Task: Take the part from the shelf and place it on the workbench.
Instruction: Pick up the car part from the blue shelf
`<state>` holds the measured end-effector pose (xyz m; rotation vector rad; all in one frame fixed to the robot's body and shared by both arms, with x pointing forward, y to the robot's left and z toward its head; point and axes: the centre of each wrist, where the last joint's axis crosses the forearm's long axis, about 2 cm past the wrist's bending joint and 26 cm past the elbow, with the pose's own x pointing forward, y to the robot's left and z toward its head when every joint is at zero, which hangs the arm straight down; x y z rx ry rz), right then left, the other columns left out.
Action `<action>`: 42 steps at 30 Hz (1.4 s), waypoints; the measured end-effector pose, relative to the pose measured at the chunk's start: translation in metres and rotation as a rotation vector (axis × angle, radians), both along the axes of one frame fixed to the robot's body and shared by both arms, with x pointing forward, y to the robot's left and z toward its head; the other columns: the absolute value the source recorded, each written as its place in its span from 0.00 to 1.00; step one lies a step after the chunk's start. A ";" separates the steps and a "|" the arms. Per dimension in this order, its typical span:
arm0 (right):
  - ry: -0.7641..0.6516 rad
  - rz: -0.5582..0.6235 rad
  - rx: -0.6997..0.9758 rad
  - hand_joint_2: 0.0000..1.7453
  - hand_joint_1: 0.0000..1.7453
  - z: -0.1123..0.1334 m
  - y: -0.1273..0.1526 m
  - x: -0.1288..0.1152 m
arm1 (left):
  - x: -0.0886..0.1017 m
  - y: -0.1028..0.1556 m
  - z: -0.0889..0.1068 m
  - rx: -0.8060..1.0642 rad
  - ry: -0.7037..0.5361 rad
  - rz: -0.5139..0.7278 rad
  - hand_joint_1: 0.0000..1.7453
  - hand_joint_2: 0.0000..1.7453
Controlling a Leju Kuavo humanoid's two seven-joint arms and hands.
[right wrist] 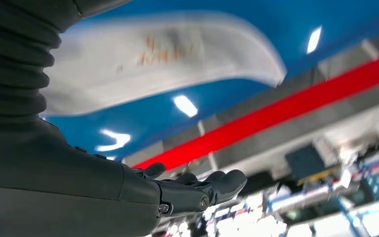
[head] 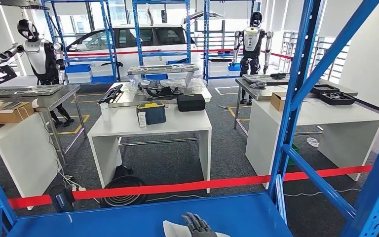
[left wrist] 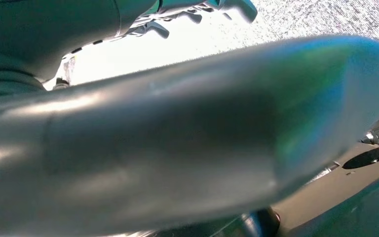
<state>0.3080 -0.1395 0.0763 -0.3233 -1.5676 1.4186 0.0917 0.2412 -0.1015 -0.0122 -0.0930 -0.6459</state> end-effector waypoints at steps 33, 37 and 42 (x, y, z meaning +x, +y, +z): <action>-0.217 -0.327 -0.674 1.00 0.00 -0.027 -0.006 -0.022 | -0.010 -0.002 -0.002 0.026 0.019 0.084 0.00 0.00; -0.208 -0.362 -0.671 1.00 0.76 -0.029 -0.014 -0.033 | -0.012 -0.002 -0.002 0.024 0.018 0.085 0.00 0.00; -0.153 -0.397 -0.651 1.00 1.00 -0.034 -0.023 -0.042 | -0.012 -0.003 -0.002 0.025 0.016 0.073 0.00 0.00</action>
